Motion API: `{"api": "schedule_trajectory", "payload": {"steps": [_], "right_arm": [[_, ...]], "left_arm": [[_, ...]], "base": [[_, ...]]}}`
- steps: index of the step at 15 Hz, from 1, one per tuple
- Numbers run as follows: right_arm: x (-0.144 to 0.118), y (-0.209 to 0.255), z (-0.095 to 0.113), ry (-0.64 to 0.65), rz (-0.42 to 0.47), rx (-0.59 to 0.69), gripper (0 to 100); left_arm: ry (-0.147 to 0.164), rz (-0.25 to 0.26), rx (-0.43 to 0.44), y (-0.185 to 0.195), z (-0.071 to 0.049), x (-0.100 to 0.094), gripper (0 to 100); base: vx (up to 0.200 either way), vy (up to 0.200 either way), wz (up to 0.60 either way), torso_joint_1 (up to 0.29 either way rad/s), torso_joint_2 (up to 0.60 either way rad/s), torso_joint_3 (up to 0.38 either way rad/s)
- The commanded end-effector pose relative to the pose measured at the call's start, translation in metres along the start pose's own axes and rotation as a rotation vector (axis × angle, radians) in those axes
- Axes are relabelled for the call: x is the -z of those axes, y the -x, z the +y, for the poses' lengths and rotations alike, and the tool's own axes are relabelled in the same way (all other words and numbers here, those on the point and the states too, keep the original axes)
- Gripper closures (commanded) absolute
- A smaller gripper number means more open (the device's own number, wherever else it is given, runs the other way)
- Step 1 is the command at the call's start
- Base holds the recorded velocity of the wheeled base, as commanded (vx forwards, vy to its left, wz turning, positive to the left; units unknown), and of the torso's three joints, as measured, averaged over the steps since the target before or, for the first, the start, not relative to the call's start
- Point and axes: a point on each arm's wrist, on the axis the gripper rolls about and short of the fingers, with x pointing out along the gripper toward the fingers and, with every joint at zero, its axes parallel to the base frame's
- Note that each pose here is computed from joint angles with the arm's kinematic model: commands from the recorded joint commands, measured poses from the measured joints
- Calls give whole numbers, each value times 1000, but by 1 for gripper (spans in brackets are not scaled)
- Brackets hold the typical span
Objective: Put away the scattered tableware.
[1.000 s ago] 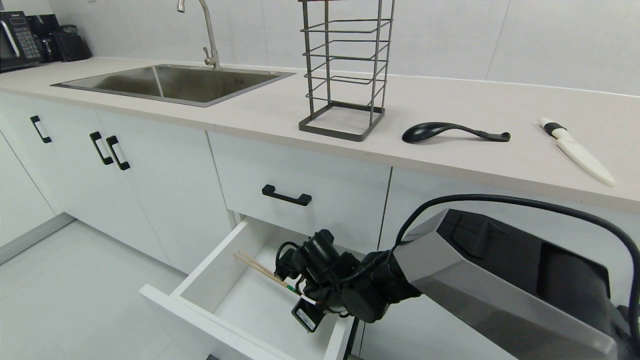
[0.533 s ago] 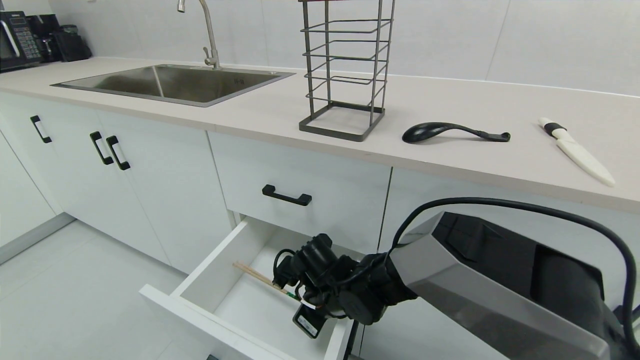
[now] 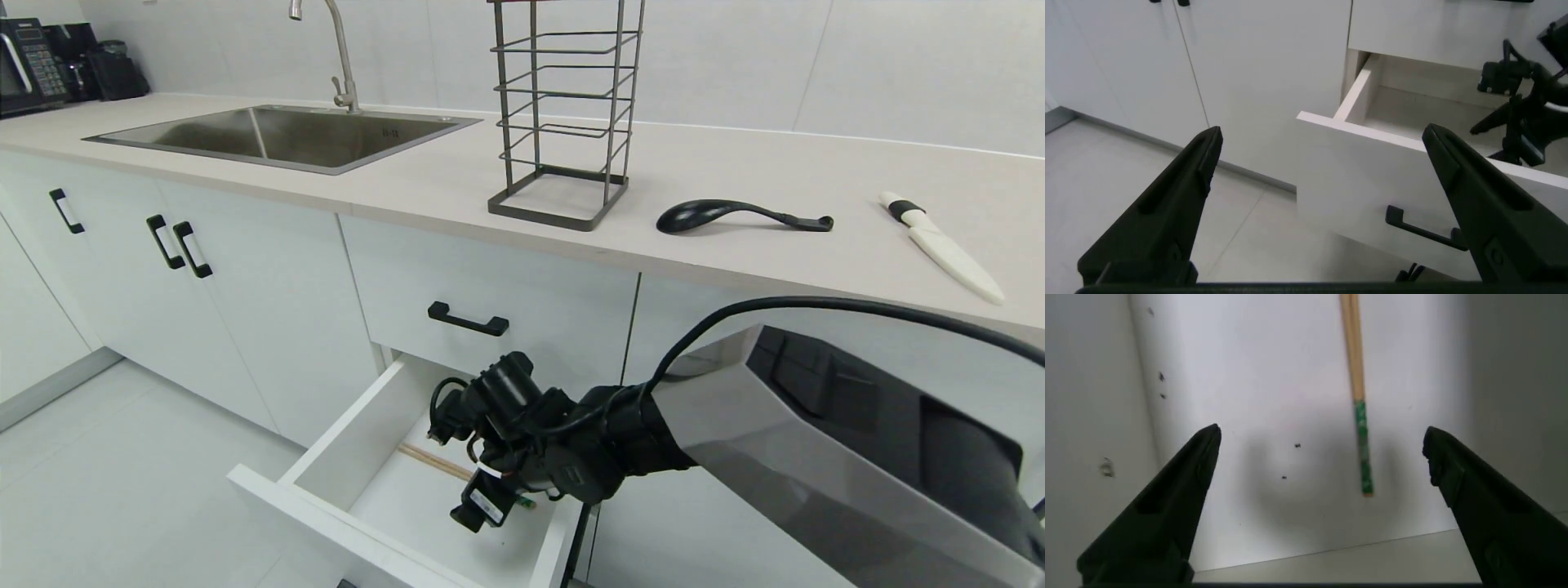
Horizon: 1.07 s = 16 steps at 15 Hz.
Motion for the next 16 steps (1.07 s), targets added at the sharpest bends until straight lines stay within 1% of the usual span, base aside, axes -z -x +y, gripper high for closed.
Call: {"api": "schedule_trajectory", "payload": {"steps": [1, 3, 5, 6, 8, 10, 11, 12, 13, 14, 15, 16], "right_arm": [[-30, 42, 6, 18, -117, 7, 0], [-44, 66, 13, 33, -186, 5, 0], [-59, 91, 21, 44, -273, 3, 0], [-62, 96, 23, 48, -292, 1, 0], [-79, 124, 29, 60, -422, -2, 0], [-90, 137, 30, 72, -544, -31, 0], [-99, 147, 36, 99, -610, -95, 0], [-107, 156, 38, 120, -657, -146, 0], [-111, 160, 38, 129, -678, -163, 0], [-131, 182, 38, 108, -780, -179, 0], [-142, 195, 43, 74, -845, -198, 0], [-146, 200, 43, 49, -885, -195, 0]], "left_arm": [[0, 1, 0, 0, 0, 0, 0], [0, 1, 0, 0, 0, 0, 0], [0, 1, -1, 0, 0, 0, 0], [0, 1, 0, 0, 0, 0, 0], [0, 1, 0, 0, 0, 0, 0], [0, 1, 0, 0, 0, 0, 0], [0, 1, 0, 0, 0, 0, 0], [0, 1, -1, 0, 0, 0, 0], [0, 1, 0, 0, 0, 0, 0], [0, 1, 0, 0, 0, 0, 0], [0, 1, -1, 0, 0, 0, 0], [0, 1, 0, 0, 0, 0, 0]], "base": [[0, 0, 0, 0, 0, 0], [0, 0, 0, 0, 0, 0], [0, 0, 0, 0, 0, 0], [0, 0, 0, 0, 0, 0], [0, 0, 0, 0, 0, 0], [0, 0, 0, 0, 0, 0], [0, 0, 0, 0, 0, 0], [0, 0, 0, 0, 0, 0], [0, 0, 0, 0, 0, 0], [0, 0, 0, 0, 0, 0], [0, 0, 0, 0, 0, 0], [0, 0, 0, 0, 0, 0]]}}
